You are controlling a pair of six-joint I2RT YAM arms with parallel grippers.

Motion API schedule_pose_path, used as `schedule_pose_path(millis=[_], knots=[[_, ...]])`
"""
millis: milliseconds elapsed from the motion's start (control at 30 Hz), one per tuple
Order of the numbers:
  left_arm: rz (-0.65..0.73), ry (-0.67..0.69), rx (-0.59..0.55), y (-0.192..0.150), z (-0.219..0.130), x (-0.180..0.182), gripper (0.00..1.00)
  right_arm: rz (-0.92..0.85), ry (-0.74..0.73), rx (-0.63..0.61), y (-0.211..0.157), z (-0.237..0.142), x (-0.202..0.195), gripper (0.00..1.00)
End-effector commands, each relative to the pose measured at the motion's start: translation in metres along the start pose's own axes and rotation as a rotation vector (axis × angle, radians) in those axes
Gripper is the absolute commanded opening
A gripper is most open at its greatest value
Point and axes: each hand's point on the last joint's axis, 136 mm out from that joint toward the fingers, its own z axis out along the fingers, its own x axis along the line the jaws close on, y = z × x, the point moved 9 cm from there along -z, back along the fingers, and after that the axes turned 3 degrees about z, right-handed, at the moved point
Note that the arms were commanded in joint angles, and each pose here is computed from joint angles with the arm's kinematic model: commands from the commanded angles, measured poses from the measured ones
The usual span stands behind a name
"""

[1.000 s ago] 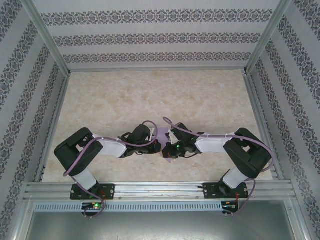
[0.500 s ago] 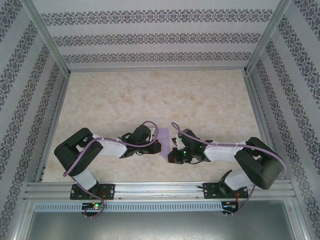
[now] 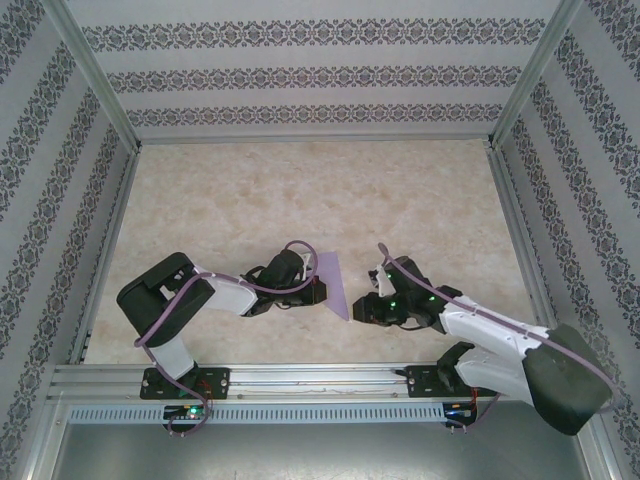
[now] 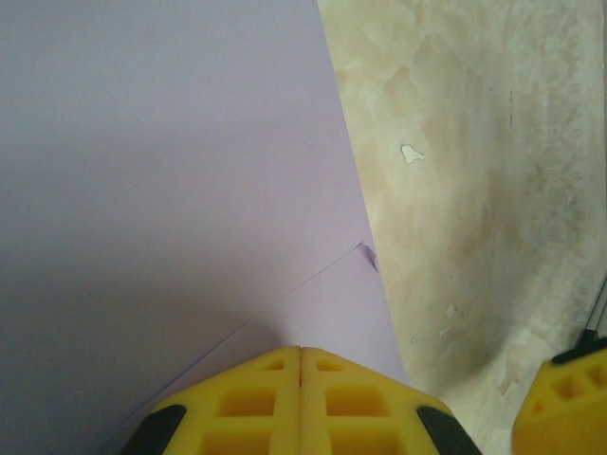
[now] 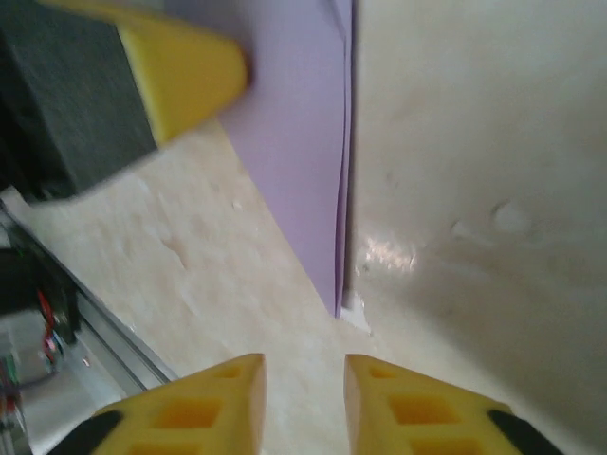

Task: Fold a paper plane with a square sheet of paper (fold left side to right side)

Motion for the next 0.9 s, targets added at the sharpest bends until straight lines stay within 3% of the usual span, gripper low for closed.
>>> schedule_pose_path(millis=[0, 267, 633, 867], knots=[[0.018, 0.051, 0.025, -0.003, 0.005, -0.004, 0.04, -0.082, -0.035, -0.077, 0.012, -0.013, 0.002, 0.38], [0.112, 0.123, -0.039, 0.023, -0.029, -0.025, 0.23, -0.229, -0.071, -0.132, 0.038, -0.019, 0.008, 0.47], [0.084, 0.250, -0.223, 0.026, -0.090, -0.011, 0.42, -0.364, -0.085, -0.023, 0.067, 0.016, 0.028, 0.49], [0.009, 0.280, -0.299, 0.015, -0.111, 0.007, 0.47, -0.381, -0.092, 0.023, 0.076, 0.039, 0.029, 0.47]])
